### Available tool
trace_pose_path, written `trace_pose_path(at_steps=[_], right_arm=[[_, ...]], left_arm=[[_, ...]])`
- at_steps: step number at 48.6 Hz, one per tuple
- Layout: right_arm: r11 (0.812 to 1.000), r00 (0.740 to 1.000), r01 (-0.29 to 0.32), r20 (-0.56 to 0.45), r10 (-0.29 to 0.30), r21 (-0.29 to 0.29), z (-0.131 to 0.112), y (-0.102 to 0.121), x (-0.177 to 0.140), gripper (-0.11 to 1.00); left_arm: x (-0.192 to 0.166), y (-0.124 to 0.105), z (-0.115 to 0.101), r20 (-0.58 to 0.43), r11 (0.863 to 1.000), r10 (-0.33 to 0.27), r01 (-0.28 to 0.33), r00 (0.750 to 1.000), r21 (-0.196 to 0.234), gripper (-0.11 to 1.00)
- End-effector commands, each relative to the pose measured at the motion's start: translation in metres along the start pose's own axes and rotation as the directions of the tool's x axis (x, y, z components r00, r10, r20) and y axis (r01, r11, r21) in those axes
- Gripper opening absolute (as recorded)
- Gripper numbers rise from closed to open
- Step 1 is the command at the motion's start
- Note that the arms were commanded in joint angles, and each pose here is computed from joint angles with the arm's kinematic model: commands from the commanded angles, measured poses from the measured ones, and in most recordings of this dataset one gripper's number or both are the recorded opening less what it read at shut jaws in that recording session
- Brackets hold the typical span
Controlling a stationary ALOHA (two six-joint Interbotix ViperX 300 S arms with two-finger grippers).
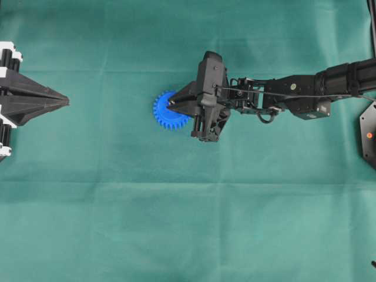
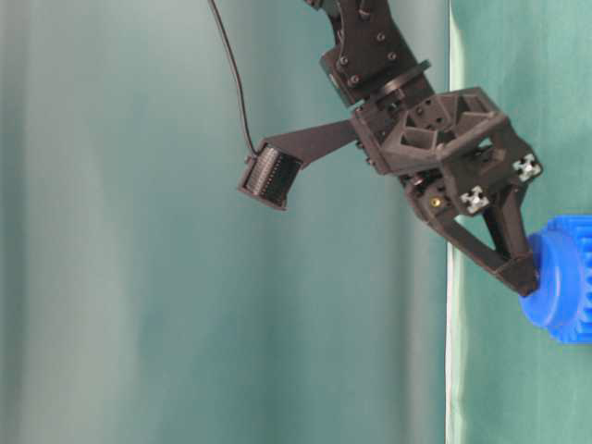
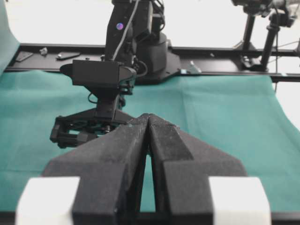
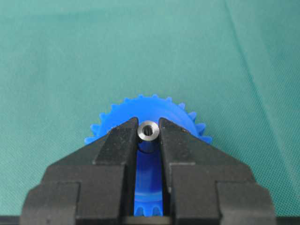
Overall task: Insert the shaft placed at a random location into the center hole of the medium gear at another random location.
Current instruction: 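Press the shaft down into the gear hole with the right gripper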
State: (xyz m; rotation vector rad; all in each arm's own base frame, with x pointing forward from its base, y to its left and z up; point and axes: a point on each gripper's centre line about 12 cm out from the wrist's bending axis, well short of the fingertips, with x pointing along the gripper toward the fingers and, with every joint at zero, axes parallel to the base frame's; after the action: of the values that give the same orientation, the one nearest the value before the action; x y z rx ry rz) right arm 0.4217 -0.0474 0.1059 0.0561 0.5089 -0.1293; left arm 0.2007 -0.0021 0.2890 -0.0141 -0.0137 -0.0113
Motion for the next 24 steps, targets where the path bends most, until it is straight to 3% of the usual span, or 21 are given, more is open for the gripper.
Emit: trace_pose_path(at_steps=[1,15,18,24], right_arm=[[1.0,1.0,-0.001,0.02,0.001,0.012,0.0093,0.0008,-0.0022,0.14],[1.0,1.0,0.002,0.028,-0.002,0.022,0.0119,0.0005,-0.0025,0.16],[1.0,1.0,0.002,0.027,-0.003,0.023,0.0127,0.0005,-0.0027,0.29],[1.0,0.999,0.001,0.04,-0.001,0.023,0.0172,0.0011,-0.0061,0.66]], left_arm=[[0.0022,0.0005,0.0058,0.017,1.0,0.002,-0.002,1.0,0.005,0.0],[0.0023,0.0005,0.0061,0.015,1.0,0.002,-0.002,1.0,0.003,0.0],[0.0023,0.0005,0.0061,0.015,1.0,0.002,-0.002,1.0,0.003,0.0],[0.0023,0.0005,0.0059,0.014,1.0,0.002,-0.002,1.0,0.003,0.0]])
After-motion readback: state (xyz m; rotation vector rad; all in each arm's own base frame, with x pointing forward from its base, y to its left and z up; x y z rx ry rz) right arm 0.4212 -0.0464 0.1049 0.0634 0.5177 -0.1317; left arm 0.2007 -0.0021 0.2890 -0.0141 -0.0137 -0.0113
